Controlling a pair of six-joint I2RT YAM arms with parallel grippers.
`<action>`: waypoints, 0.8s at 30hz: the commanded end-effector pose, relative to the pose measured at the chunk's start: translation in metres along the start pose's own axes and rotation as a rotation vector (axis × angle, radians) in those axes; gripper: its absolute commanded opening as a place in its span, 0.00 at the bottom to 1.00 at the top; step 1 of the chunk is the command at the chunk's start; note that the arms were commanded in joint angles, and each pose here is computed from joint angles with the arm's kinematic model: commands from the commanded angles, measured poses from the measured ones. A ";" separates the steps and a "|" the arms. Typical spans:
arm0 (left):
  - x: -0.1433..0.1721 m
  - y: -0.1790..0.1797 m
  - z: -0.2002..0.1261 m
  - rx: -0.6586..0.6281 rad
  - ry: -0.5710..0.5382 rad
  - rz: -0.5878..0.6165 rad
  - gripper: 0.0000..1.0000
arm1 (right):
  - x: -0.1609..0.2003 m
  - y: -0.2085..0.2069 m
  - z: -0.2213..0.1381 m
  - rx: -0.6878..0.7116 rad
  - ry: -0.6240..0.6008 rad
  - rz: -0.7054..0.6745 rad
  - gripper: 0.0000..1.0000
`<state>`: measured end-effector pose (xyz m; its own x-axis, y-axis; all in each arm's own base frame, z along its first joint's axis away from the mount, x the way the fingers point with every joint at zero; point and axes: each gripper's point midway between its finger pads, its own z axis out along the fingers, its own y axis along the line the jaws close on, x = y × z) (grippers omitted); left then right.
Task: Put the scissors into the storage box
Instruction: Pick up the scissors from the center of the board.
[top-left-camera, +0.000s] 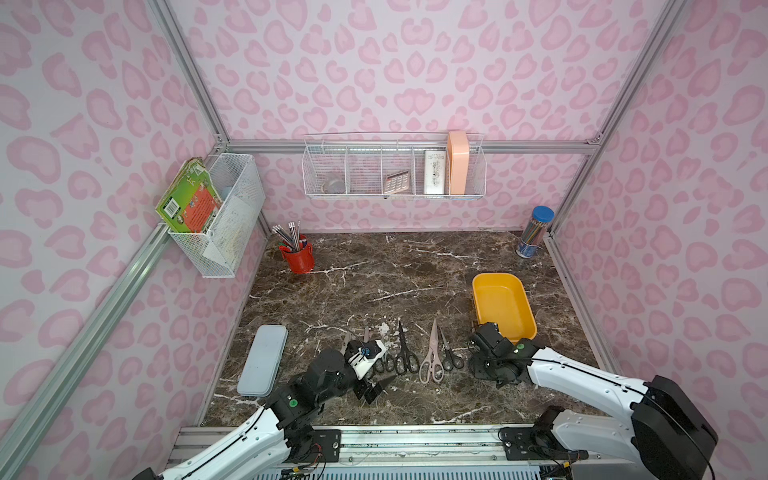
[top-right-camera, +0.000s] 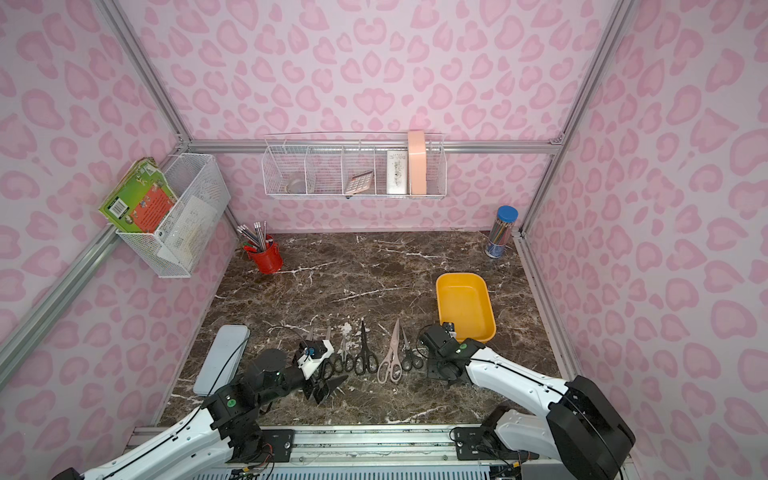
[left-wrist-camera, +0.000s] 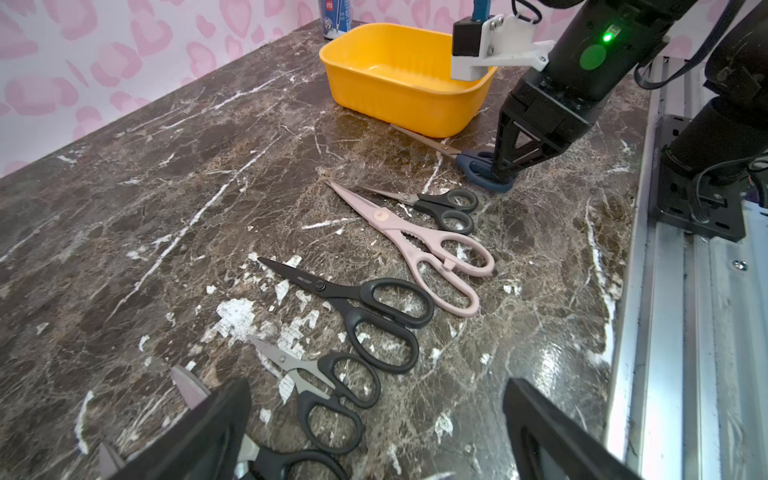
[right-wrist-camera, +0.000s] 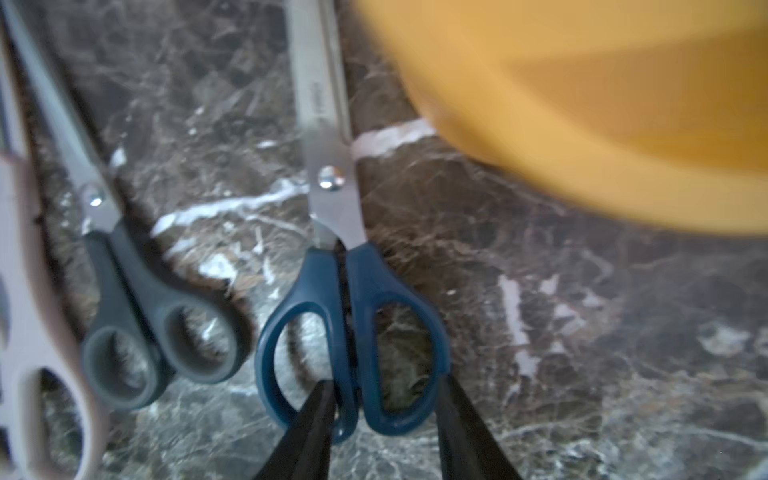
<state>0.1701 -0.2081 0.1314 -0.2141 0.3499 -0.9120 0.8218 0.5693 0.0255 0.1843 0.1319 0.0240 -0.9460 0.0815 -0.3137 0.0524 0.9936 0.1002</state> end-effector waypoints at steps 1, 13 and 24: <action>-0.003 0.004 -0.002 -0.024 -0.016 0.006 0.99 | -0.005 0.002 0.005 -0.017 -0.008 0.006 0.41; -0.002 0.006 -0.001 -0.034 -0.009 -0.002 0.99 | -0.022 0.011 -0.009 0.056 -0.059 -0.042 0.36; -0.002 0.006 -0.002 -0.038 -0.012 -0.004 0.99 | -0.028 0.018 0.004 0.058 -0.056 -0.039 0.36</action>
<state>0.1740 -0.2043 0.1328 -0.2060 0.3495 -0.9140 0.8049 0.5917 0.0448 0.2078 0.1498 0.0324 -0.9346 0.0365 -0.3537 0.0251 0.9990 0.0368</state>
